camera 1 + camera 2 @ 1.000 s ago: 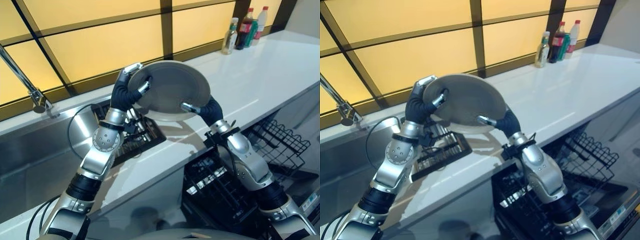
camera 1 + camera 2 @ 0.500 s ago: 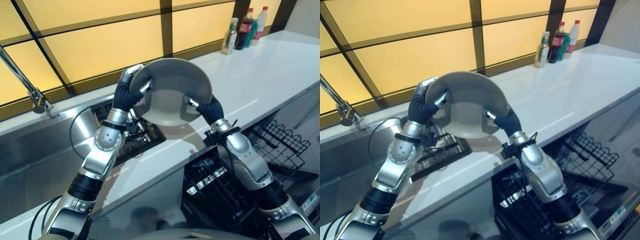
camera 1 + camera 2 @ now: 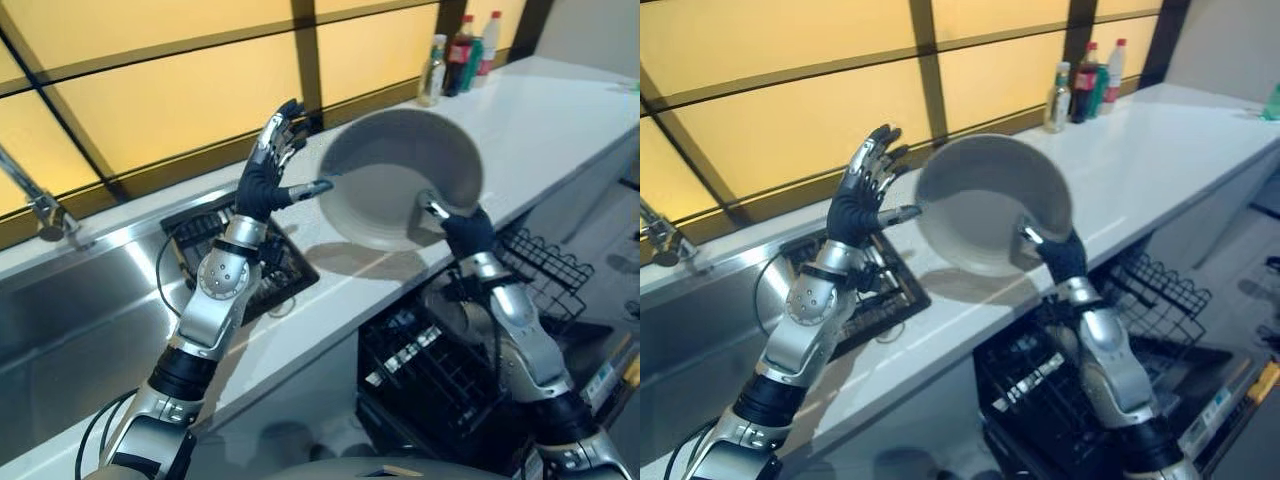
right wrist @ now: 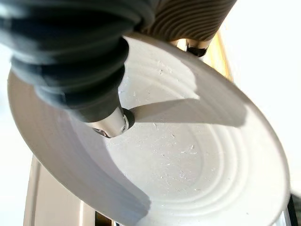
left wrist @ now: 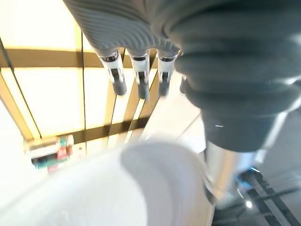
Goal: Pick up plates and place into dishwasher.
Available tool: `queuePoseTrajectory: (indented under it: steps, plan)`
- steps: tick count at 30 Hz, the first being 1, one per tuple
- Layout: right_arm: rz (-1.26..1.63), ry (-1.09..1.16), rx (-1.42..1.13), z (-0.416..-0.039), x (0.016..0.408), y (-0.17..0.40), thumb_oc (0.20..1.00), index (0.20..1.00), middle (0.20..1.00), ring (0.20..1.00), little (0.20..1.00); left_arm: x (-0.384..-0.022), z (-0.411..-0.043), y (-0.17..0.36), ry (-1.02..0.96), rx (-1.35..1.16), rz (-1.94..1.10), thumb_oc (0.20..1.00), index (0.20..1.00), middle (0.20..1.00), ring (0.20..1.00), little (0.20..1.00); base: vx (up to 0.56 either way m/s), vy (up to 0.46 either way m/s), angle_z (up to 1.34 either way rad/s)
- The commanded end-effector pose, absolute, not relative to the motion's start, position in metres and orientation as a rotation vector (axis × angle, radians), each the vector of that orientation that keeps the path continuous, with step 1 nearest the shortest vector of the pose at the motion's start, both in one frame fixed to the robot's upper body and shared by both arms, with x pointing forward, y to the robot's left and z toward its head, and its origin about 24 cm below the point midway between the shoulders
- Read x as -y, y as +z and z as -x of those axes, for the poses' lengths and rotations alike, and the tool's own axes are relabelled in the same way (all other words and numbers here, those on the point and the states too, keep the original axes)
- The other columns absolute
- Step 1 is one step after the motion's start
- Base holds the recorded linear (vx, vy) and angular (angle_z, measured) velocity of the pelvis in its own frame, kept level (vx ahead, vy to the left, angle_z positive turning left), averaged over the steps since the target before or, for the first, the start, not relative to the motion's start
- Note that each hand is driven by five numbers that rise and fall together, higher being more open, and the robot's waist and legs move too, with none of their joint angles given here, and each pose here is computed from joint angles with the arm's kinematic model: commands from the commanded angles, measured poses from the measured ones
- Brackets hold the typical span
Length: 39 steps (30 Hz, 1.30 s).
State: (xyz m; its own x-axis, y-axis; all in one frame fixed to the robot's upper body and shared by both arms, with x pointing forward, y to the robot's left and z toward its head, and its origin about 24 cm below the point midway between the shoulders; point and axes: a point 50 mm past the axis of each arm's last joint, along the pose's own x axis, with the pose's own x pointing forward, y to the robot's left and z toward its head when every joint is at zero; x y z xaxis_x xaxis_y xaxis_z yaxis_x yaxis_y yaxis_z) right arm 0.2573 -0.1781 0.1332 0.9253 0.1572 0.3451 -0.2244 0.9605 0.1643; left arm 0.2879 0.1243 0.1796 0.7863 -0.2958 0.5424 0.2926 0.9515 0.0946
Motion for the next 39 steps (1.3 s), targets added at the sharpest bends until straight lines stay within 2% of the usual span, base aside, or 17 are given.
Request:
queuePoseTrajectory:
  steps: [1, 6, 12, 20, 27, 34, 39]
  plan:
    - [-0.291, 0.098, 0.512, -0.248, 0.195, 0.154, 0.200, 0.200, 0.200, 0.200, 0.200, -0.122, -0.289, 0.202, -0.336, 0.650, 0.037, 1.000, 1.000, 1.000, 1.000, 1.000, -0.06, -0.002, -0.29]
    - [-0.261, -0.071, 0.490, -0.244, 0.217, 0.142, 0.200, 0.200, 0.200, 0.200, 0.200, -0.116, -0.294, 0.205, -0.387, 0.603, 0.161, 1.000, 1.000, 1.000, 1.000, 1.000, -0.09, 0.000, -0.24]
    - [-0.219, -0.216, 0.467, -0.251, 0.228, 0.132, 0.200, 0.200, 0.200, 0.200, 0.200, -0.076, -0.300, 0.202, -0.582, 0.504, 0.322, 1.000, 1.000, 1.000, 1.000, 1.000, -0.06, 0.004, -0.16]
    - [-0.147, -0.361, 0.337, -0.255, 0.230, 0.102, 0.200, 0.200, 0.200, 0.200, 0.200, -0.039, -0.278, 0.181, -0.766, 0.402, 0.531, 1.000, 1.000, 1.000, 1.000, 1.000, -0.01, 0.007, -0.17]
    - [-0.202, -0.338, 0.289, -0.266, 0.223, 0.100, 0.200, 0.200, 0.200, 0.200, 0.200, -0.040, -0.261, 0.163, -0.747, 0.334, 0.546, 1.000, 1.000, 1.000, 1.000, 1.000, -0.01, -0.019, -0.43]
    - [-0.217, -0.521, 0.331, -0.266, 0.233, 0.102, 0.200, 0.200, 0.200, 0.200, 0.200, -0.036, -0.246, 0.140, -0.806, 0.226, 0.630, 1.000, 1.000, 1.000, 1.000, 1.000, -0.02, -0.137, -0.07]
    - [-0.231, -0.509, 0.330, -0.276, 0.222, 0.107, 0.200, 0.200, 0.200, 0.200, 0.200, -0.030, -0.241, 0.124, -0.801, 0.154, 0.675, 1.000, 1.000, 1.000, 1.000, 1.000, 0.06, -0.127, -0.05]
